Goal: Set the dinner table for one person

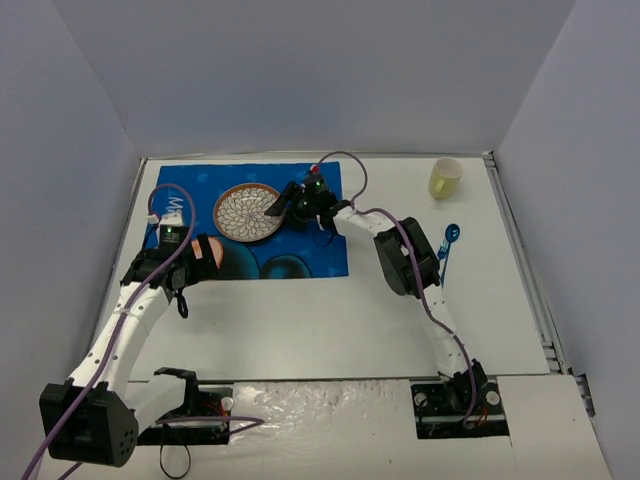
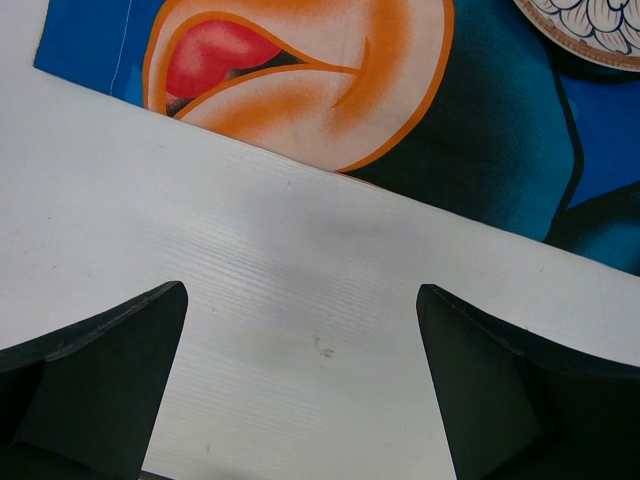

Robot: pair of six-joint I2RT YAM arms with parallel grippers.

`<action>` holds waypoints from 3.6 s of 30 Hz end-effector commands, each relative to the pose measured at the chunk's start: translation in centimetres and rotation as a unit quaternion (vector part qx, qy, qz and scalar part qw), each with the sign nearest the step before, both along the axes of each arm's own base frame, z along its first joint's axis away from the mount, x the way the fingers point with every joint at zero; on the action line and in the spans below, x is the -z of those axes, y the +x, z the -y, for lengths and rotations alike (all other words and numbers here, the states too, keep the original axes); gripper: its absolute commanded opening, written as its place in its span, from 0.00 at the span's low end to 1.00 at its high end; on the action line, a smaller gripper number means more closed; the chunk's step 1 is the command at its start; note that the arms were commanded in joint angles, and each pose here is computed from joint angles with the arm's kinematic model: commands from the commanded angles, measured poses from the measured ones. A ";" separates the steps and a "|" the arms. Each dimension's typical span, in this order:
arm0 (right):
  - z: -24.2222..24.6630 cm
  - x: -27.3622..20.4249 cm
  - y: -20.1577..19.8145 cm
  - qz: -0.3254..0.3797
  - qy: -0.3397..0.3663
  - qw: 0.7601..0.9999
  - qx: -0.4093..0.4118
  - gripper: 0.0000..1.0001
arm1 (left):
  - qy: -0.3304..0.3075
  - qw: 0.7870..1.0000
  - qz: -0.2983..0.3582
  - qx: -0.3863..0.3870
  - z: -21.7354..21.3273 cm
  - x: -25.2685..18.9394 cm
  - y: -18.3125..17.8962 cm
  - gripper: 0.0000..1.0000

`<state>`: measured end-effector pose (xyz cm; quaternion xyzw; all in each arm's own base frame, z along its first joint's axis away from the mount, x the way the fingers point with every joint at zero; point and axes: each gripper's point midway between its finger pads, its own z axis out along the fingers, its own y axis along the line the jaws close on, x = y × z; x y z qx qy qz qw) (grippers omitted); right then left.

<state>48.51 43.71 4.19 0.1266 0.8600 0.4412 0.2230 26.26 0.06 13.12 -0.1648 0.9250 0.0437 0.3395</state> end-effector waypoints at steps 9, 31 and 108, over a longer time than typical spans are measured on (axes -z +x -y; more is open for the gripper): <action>11.9 -10.5 3.1 0.171 -0.160 0.971 0.051 0.74 | -0.001 0.999 0.046 0.000 -0.1 -2.4 1.5 0.97; 46.1 -12.8 5.0 0.186 -0.425 0.846 0.262 0.90 | 0.004 0.999 0.035 0.013 0.1 -2.3 1.9 0.97; 15.2 -20.7 13.6 0.518 -0.295 0.801 -0.053 0.00 | -0.007 0.995 0.093 0.035 0.4 -3.8 1.1 0.97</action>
